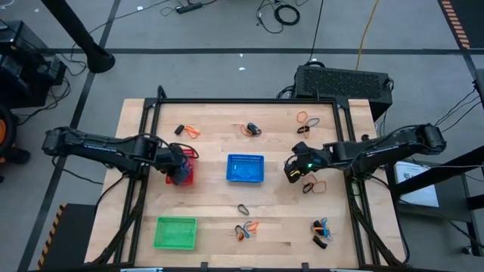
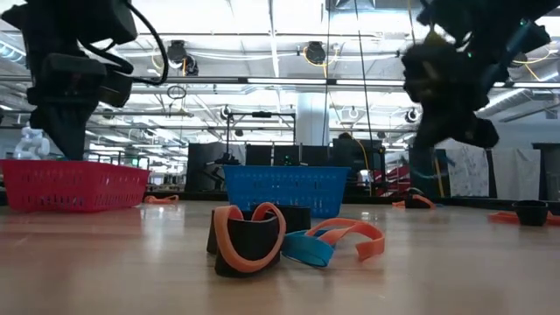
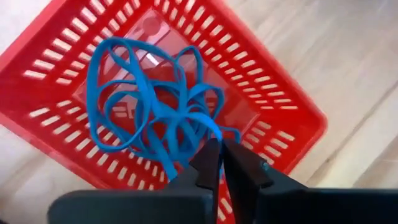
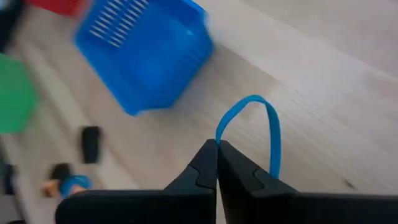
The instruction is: Sort rubber bands into baskets
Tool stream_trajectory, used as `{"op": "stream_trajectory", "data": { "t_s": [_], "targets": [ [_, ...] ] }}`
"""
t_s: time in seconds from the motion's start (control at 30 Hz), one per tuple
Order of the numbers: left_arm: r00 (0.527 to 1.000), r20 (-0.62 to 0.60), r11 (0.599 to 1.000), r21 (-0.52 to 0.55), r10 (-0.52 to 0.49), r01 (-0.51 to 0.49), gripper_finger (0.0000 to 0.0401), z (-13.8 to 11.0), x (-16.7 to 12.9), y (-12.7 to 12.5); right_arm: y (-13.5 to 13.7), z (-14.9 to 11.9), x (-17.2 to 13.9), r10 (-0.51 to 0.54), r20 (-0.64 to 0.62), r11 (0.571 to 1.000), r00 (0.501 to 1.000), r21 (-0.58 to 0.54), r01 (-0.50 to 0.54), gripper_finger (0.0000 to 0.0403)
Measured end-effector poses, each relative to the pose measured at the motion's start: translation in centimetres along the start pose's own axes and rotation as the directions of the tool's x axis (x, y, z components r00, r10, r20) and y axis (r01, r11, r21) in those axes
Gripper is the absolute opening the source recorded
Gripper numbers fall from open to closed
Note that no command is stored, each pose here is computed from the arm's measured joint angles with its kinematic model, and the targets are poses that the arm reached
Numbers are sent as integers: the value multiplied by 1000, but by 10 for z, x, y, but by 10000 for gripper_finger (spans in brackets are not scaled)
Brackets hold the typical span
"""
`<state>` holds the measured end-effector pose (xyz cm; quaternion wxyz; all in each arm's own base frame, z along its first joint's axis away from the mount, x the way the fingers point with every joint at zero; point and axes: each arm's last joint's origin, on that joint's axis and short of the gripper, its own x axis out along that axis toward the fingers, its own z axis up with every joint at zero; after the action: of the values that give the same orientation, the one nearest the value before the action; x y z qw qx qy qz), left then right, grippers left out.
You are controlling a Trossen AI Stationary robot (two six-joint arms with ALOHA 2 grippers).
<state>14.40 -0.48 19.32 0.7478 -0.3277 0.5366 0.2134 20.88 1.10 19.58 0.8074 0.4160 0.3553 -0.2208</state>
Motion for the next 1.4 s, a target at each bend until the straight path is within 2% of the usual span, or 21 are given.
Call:
{"op": "stream_trajectory", "data": {
  "t_s": [0.2,0.4,0.63,0.73,0.8,0.9,1.0,1.1,1.17,1.3,1.4],
  "targets": [
    [998,34,999,26,-47,46,67,4,0,-5,14,9,-9,162,92,987,983,-10,-161,0],
    [999,25,999,12,-40,40,113,4,0,-4,29,19,-14,321,191,946,928,-17,-324,0],
    [997,44,998,-1,-62,62,136,7,-6,-8,39,25,-19,423,258,903,869,-37,-429,0],
    [989,91,993,11,-114,114,137,13,-10,-14,42,27,-22,453,278,887,847,-42,-460,0],
    [968,158,981,49,-193,188,137,19,-13,-21,45,29,-24,478,295,872,827,-48,-487,0],
    [889,271,927,170,-370,334,137,32,-20,-37,49,30,-27,515,315,850,797,-64,-523,0],
    [747,404,848,297,-528,439,137,45,-33,-53,53,29,-29,544,321,832,775,-87,-548,0],
    [594,497,774,414,-633,479,137,56,-45,-65,56,26,-31,570,319,815,757,-100,-571,0],
    [501,537,734,473,-679,488,137,62,-51,-72,58,24,-31,575,313,812,756,-104,-574,0],
    [367,578,681,554,-729,479,137,74,-51,-84,61,19,-33,596,299,798,746,-120,-590,0],
    [321,585,659,570,-745,490,137,82,-42,-92,65,16,-36,624,291,778,725,-146,-611,0]
  ]
}}
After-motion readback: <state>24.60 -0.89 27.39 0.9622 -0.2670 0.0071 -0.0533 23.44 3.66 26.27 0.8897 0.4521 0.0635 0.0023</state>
